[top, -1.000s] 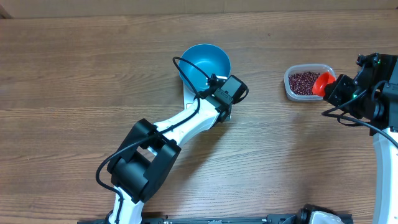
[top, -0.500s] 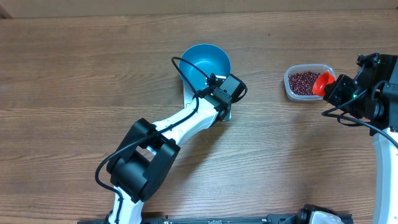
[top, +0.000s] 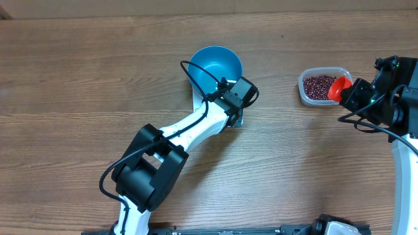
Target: Scoop item into bowl and weigh 150g on scale
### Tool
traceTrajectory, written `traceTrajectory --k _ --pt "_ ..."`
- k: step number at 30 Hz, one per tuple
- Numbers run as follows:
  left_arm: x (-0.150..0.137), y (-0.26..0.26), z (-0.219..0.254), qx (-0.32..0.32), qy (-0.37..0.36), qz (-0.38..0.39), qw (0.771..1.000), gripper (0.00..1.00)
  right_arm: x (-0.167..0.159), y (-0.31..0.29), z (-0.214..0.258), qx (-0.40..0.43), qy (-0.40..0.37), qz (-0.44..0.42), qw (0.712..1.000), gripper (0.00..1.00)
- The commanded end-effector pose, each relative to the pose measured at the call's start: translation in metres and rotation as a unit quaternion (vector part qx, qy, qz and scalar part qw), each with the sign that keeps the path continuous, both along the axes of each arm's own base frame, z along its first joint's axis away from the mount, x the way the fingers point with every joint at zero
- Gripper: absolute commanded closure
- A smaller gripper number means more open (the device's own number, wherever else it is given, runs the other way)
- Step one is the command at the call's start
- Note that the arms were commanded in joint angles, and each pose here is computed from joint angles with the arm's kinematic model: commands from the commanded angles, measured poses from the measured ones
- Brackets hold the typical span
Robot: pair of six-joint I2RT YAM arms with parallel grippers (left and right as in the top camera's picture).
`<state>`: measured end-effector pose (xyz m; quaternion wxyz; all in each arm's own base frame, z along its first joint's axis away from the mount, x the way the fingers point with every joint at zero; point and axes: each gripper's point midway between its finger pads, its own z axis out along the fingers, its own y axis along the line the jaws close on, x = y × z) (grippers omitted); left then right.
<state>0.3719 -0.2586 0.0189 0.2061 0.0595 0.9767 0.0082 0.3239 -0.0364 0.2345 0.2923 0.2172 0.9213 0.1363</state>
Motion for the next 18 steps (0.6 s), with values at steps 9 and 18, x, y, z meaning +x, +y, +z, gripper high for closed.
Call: traceTrajectory --k 9,18 --pt "-0.002 -0.012 0.013 -0.002 0.021 -0.056 0.998 0.96 0.002 -0.003 0.009 -0.009 -0.013 -0.001 1.000 0.96" --pt "0.012 -0.025 0.147 -0.058 -0.081 -0.095 0.991 0.96 0.002 -0.003 0.009 -0.009 -0.013 -0.001 1.000 0.96"
